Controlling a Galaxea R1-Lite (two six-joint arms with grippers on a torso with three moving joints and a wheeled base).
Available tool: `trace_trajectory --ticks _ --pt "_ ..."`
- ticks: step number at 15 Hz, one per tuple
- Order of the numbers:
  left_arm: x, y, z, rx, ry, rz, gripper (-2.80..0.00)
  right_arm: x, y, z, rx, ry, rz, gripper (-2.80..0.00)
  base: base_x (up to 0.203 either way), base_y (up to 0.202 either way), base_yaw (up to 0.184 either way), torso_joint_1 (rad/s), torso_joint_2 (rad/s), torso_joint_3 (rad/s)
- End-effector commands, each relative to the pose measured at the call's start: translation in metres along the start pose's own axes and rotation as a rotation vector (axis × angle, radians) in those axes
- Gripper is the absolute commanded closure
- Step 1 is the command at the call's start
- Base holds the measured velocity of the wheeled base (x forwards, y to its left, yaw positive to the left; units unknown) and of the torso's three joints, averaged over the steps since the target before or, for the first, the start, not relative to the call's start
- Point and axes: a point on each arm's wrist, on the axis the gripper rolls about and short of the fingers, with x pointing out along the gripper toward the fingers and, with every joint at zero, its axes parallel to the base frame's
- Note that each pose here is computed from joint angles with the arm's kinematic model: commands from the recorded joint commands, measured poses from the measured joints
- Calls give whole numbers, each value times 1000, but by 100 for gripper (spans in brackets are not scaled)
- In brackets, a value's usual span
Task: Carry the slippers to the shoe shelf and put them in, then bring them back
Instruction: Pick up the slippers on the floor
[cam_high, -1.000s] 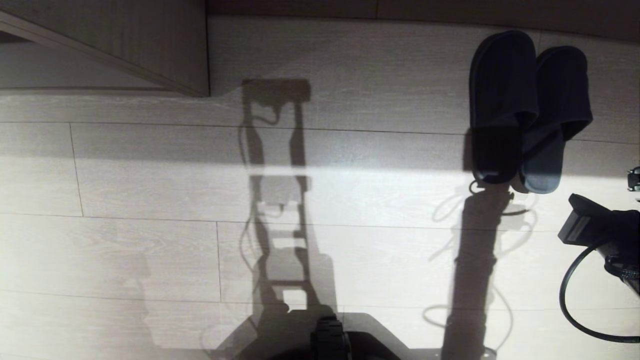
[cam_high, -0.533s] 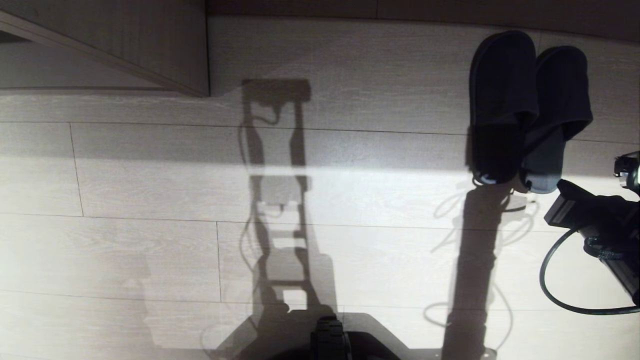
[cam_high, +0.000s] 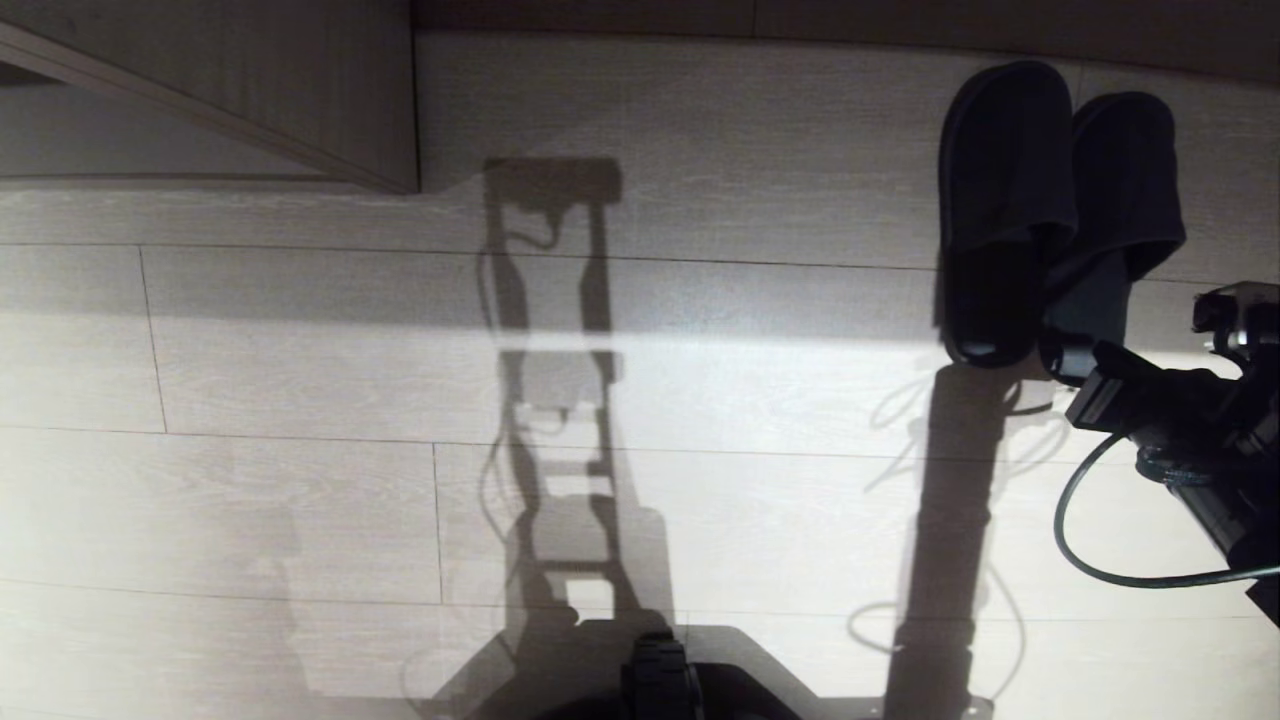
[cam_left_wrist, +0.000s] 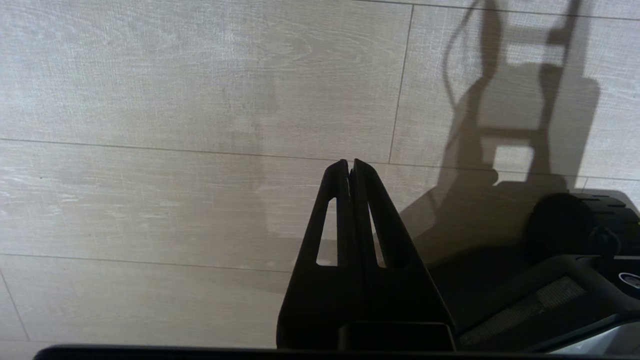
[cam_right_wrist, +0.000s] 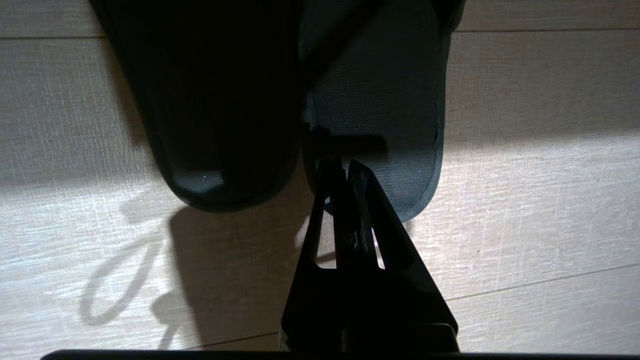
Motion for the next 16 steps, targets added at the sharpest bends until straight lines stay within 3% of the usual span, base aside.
trace_trajectory --ticks 1,5,6,7,16 --pt "0 0 0 -1 -1 -1 0 4 1 1 2 -10 -1 0 0 0 0 0 0 0" --pt "0 0 0 -1 -1 1 0 11 3 4 6 -29 -1 0 0 0 0 0 0 0" --pt "0 0 0 -1 -1 1 0 14 3 3 4 -25 1 -160 0 0 0 0 0 0" --pt "0 0 0 -1 -1 1 0 14 4 3 3 -28 2 -280 0 0 0 0 0 0" --pt "0 0 0 -1 0 1 0 26 6 9 18 -60 -1 -280 0 0 0 0 0 0"
